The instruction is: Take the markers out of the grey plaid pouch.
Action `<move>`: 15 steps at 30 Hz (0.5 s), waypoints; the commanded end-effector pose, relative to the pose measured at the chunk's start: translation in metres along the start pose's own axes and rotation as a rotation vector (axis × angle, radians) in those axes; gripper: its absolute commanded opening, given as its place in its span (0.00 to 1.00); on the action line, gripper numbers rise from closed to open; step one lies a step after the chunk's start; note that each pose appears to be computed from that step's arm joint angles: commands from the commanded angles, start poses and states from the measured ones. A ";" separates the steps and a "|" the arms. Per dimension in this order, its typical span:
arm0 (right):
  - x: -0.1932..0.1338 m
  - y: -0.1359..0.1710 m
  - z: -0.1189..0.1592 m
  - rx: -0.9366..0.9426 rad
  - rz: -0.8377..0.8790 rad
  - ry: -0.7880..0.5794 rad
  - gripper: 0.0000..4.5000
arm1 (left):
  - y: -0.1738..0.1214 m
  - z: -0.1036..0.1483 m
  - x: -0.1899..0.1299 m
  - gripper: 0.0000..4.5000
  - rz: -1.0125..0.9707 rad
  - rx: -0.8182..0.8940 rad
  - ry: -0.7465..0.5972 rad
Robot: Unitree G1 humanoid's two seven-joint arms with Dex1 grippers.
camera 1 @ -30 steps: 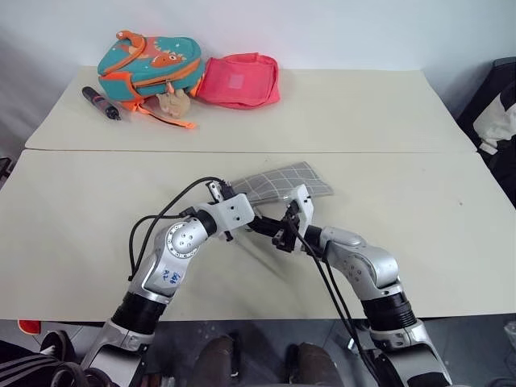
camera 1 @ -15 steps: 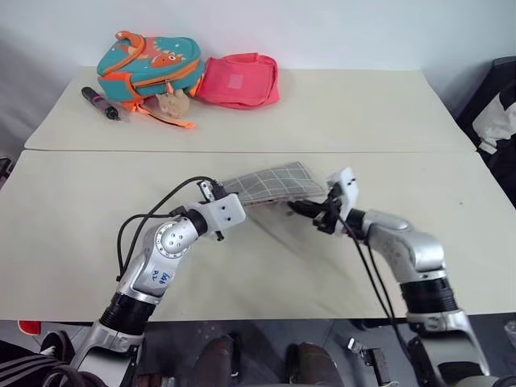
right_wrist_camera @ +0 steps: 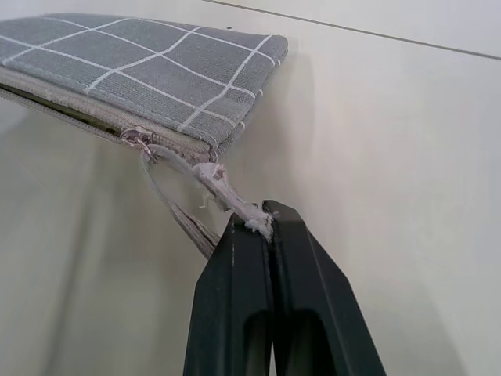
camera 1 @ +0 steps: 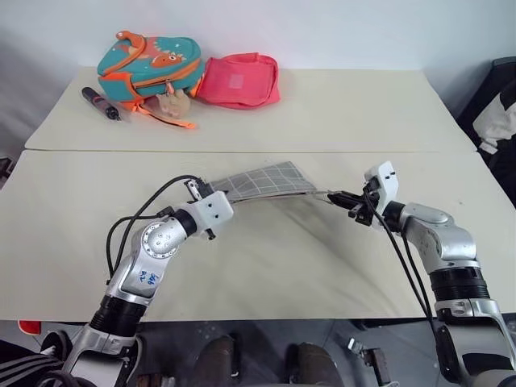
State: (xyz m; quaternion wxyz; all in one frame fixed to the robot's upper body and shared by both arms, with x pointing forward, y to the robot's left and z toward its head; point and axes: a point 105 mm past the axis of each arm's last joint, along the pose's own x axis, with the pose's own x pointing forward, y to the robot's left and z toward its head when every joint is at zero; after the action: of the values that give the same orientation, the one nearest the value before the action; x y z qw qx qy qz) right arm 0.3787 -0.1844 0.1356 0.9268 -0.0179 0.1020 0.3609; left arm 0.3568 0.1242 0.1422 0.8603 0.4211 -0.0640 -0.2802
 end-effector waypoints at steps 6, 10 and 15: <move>-0.011 -0.001 0.009 -0.050 -0.001 0.013 0.29 | 0.011 0.005 -0.005 0.00 0.019 -0.092 -0.035; -0.023 0.022 0.016 -0.060 0.166 0.054 0.43 | 0.008 0.006 -0.004 0.00 -0.028 -0.192 -0.028; -0.024 0.026 0.055 -0.199 0.157 -0.054 0.43 | 0.004 0.014 -0.004 0.00 -0.098 -0.300 -0.051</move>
State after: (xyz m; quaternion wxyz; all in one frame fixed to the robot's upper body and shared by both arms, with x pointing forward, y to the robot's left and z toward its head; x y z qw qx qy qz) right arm 0.3526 -0.1859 0.1643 0.8927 -0.0749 0.1066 0.4314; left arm 0.3555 0.1283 0.1348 0.9008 0.2954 0.0075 -0.3183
